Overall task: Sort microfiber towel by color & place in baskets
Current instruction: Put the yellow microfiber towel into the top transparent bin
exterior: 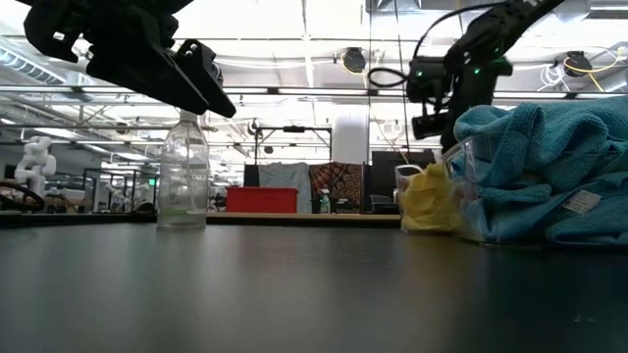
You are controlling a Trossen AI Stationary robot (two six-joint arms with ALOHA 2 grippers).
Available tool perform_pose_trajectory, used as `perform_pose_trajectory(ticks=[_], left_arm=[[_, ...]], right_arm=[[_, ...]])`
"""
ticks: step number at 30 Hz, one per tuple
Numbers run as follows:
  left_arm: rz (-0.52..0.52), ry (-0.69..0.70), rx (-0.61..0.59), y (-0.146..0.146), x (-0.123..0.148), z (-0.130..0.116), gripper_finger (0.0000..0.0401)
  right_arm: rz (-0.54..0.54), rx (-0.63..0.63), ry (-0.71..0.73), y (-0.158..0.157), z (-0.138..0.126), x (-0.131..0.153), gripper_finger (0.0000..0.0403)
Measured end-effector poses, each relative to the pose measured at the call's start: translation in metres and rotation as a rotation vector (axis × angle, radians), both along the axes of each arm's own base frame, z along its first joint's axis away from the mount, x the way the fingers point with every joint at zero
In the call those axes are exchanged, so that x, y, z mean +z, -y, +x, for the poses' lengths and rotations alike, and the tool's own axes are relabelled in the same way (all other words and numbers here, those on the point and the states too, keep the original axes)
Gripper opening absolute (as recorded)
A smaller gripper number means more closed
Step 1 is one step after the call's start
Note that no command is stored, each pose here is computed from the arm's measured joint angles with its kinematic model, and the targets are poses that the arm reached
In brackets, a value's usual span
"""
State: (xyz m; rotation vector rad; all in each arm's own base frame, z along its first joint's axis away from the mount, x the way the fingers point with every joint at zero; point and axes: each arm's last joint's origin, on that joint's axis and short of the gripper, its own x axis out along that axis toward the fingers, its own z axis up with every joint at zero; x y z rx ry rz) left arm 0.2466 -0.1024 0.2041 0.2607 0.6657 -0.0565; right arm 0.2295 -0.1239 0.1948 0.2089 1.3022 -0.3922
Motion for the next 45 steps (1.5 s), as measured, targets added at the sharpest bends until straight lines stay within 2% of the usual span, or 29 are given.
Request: perform_pose_trajectory(ticks=[6, 13, 19, 25, 31, 36, 42, 45], left_arm=[[-0.002, 0.000, -0.003, 0.000, 0.000, 0.000, 0.0295], [-0.004, 0.004, -0.004, 0.000, 0.000, 0.000, 0.0295], [-0.011, -0.001, -0.012, 0.001, 0.000, 0.000, 0.0295], [-0.064, -0.030, -0.060, 0.002, -0.001, -0.001, 0.0295], [-0.123, -0.135, -0.054, 0.002, -0.007, -0.007, 0.0295], [-0.169, -0.205, -0.054, 0.001, -0.011, -0.011, 0.0295], [-0.228, -0.227, -0.066, 0.003, -0.011, -0.011, 0.0295], [-0.273, -0.251, -0.064, 0.005, -0.012, -0.013, 0.0295]], right_arm=[[-0.025, -0.016, 0.060, -0.009, -0.017, 0.027, 0.0034], [-0.086, -0.043, 0.211, -0.023, -0.037, 0.062, 0.0091], [-0.119, -0.031, 0.308, -0.035, -0.048, 0.081, 0.0143], [-0.140, -0.046, 0.375, -0.043, -0.060, 0.094, 0.0177], [-0.112, -0.074, 0.291, -0.048, -0.072, 0.092, 0.0177], [-0.178, -0.142, 0.137, -0.046, -0.076, 0.084, 0.0172], [-0.267, -0.179, 0.068, -0.038, -0.066, 0.076, 0.0171], [-0.264, -0.164, 0.036, -0.036, -0.062, 0.072, 0.0171]])
